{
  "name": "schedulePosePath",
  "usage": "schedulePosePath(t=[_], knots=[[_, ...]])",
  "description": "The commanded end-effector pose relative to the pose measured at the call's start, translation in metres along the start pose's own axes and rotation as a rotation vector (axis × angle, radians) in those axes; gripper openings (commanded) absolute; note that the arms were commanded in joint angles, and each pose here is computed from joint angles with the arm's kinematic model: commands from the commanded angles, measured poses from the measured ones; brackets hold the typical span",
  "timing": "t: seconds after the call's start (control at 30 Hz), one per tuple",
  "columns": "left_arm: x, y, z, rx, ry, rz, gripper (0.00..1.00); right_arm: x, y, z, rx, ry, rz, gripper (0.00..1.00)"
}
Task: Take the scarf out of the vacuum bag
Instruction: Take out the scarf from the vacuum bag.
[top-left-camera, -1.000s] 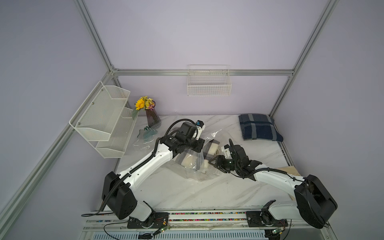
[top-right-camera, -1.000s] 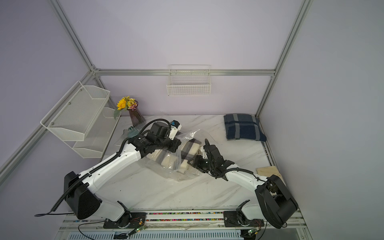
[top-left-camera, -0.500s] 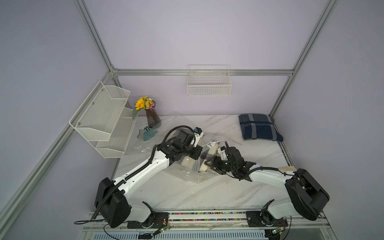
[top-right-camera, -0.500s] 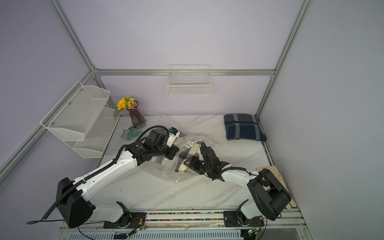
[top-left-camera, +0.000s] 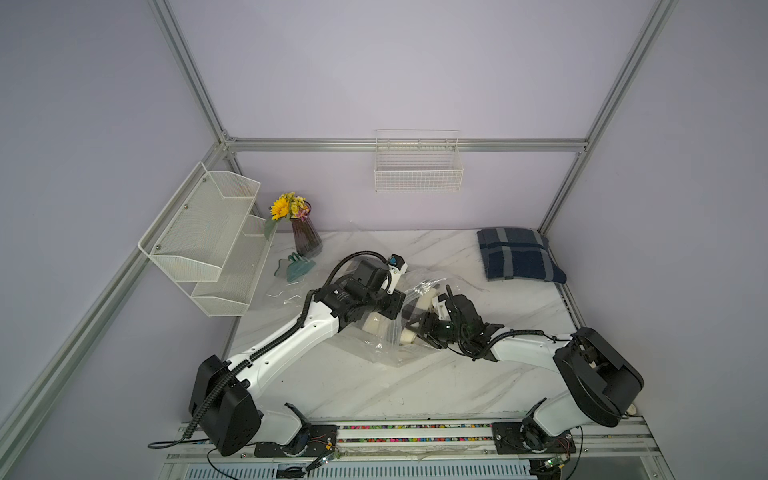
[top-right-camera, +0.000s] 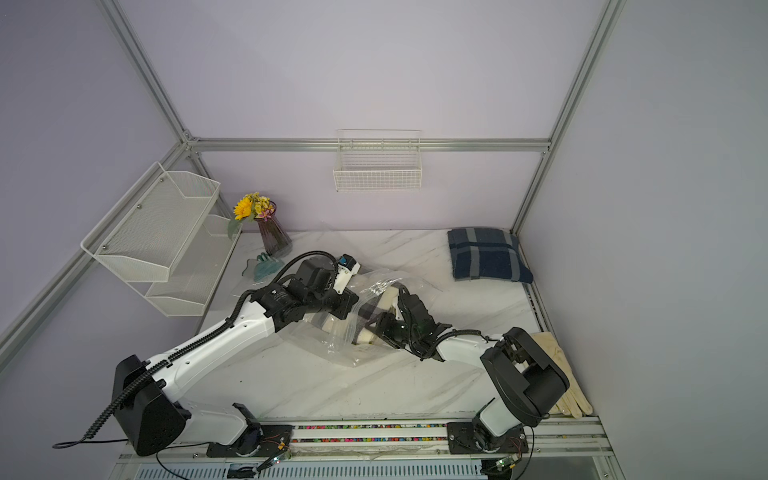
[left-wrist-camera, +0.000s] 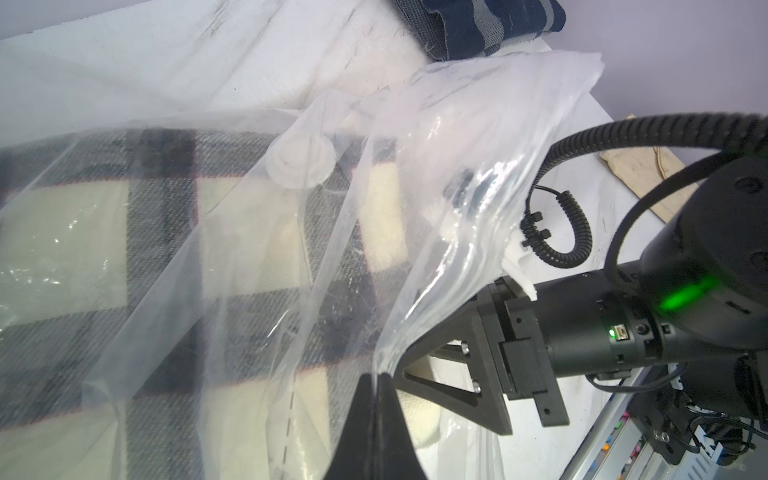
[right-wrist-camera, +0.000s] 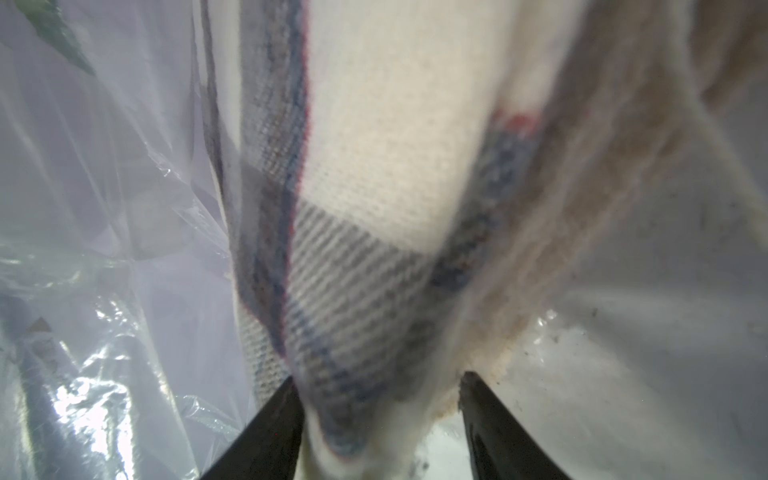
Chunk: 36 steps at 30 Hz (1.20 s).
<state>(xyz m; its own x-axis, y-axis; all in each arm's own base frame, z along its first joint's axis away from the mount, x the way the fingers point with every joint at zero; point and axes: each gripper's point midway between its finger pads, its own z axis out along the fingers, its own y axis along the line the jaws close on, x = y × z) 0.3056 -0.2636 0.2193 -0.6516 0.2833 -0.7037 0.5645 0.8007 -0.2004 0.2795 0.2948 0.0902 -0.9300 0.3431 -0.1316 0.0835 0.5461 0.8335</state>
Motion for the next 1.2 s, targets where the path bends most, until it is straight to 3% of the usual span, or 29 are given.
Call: schedulePosePath(t=[0.0,0.07,0.33,0.77,1.0,1.17], knots=[[-0.011,-0.004,-0.012,0.010,-0.053,0.001,0.00,-0.013,0.032,-0.003,-0.076,-0.046,-0.014,0.58],[-0.010,-0.003,-0.012,0.005,-0.054,-0.001,0.00,-0.015,0.045,-0.007,-0.101,-0.046,-0.015,0.54],[-0.012,-0.001,-0.015,-0.009,-0.064,-0.002,0.00,-0.024,0.091,-0.034,-0.146,-0.070,-0.058,0.53],[-0.014,0.001,-0.016,-0.022,-0.066,0.011,0.00,-0.013,0.041,-0.019,-0.067,-0.061,0.001,0.54],[-0.015,0.001,-0.018,-0.024,-0.070,0.012,0.00,-0.012,0.027,-0.010,-0.036,-0.051,0.002,0.64],[-0.015,0.002,-0.023,-0.034,-0.075,0.013,0.00,-0.013,0.026,-0.004,-0.041,-0.046,0.011,0.65]])
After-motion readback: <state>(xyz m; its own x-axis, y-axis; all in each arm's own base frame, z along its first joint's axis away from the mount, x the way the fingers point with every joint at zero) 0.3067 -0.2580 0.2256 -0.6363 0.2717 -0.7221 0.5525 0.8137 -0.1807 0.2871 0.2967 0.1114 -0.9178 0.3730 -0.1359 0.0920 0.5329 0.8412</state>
